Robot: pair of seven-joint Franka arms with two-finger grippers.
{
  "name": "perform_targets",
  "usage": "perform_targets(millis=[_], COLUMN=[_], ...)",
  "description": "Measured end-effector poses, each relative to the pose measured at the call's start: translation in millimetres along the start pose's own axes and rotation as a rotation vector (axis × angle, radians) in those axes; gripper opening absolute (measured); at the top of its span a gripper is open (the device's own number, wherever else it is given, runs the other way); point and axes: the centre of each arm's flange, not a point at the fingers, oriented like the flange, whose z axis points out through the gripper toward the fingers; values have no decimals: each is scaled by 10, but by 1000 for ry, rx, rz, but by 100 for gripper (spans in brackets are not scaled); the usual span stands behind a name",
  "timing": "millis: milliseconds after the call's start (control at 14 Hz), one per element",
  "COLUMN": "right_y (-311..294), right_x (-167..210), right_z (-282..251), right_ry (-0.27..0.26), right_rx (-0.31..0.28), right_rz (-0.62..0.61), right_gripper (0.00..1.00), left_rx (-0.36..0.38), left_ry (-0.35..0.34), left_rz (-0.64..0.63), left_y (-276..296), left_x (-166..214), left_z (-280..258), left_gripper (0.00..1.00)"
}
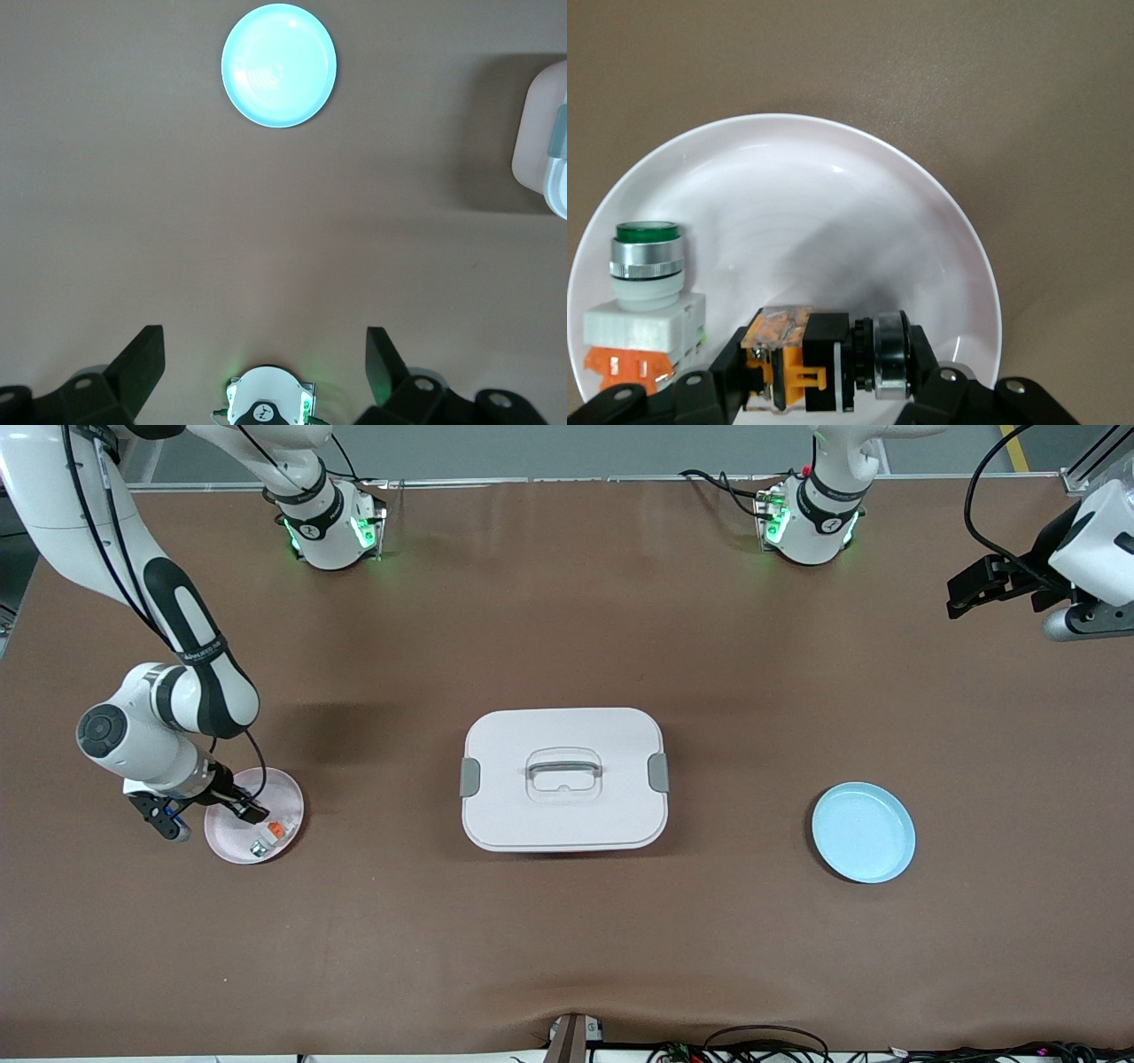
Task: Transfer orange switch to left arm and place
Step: 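Close the right gripper on the black-and-orange switch, then lift the switch over the white box while the left gripper approaches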
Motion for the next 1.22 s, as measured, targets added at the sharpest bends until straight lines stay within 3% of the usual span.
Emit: perform_targets(millis=[430,645,1218], right_y=[-2,-57,-320], right_x=[-20,-19,85], right_z=[-3,-75,-794], right_ry=[-31,-88,-280], right_rx=[-17,-21,70], right_rz=[-5,17,155], right_gripper=[72,72,72], left_rx=[1,29,25], left_ry=[-2,-8,11], left_rz=[-2,-18,-25], left_y=[-17,-113,-143], left_x=[12,71,93], left_z=[11,65,-1], left_gripper=[100,100,100])
